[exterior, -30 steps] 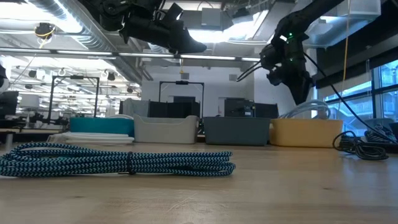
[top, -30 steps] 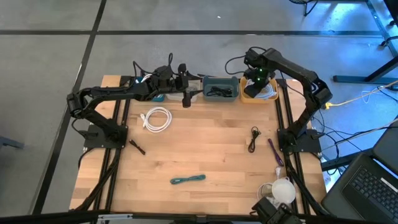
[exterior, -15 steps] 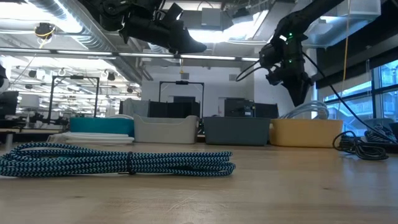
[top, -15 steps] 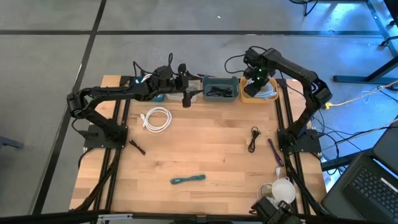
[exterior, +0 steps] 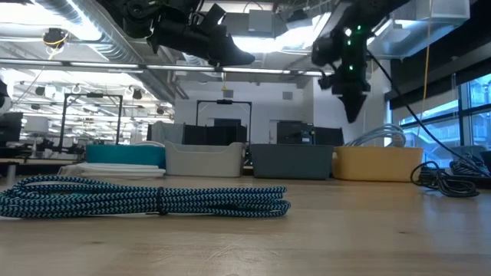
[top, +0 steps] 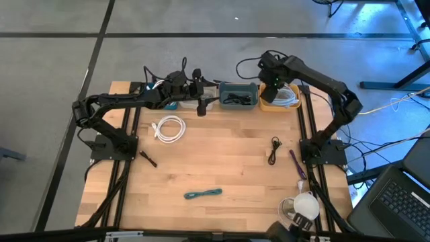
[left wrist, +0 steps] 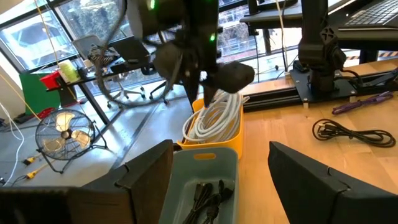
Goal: Pick & Place USB Port
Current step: Put the black and violet USB cable into the gray bin
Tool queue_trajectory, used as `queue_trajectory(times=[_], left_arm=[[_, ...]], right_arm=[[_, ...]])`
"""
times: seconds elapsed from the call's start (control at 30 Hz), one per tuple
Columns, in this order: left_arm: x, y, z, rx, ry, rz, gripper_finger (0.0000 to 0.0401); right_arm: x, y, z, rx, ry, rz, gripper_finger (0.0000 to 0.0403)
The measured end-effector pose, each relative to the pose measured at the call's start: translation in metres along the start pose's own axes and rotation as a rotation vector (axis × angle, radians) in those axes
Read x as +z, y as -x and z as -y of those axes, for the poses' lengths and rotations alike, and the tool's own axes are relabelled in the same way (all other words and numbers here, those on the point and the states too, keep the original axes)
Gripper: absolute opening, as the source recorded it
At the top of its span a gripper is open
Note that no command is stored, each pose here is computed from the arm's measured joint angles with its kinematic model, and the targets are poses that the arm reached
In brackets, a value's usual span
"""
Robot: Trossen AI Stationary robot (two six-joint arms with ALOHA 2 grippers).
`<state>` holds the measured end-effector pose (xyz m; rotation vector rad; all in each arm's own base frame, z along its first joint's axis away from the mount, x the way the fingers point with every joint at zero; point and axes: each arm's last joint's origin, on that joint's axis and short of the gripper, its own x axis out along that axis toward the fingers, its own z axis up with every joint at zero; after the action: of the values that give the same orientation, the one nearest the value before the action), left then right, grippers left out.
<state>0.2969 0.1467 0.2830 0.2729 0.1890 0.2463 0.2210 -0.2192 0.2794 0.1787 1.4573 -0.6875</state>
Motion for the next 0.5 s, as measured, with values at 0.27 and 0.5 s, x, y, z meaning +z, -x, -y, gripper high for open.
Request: queue_trajectory(times=[0.27,0.5], left_arm=[[-0.002,0.001,0.001,-0.009,-0.009,-0.027,0.0253],[0.005,0.015,0.005,-0.062,-0.016,-0.069,0.0253]], right_arm=[[-0.014,0.058,-0.023,-0.043,0.055,0.232,0.0163],[-0.039,0.106,-0.056,0.006,0.101,0.410,0.0163]])
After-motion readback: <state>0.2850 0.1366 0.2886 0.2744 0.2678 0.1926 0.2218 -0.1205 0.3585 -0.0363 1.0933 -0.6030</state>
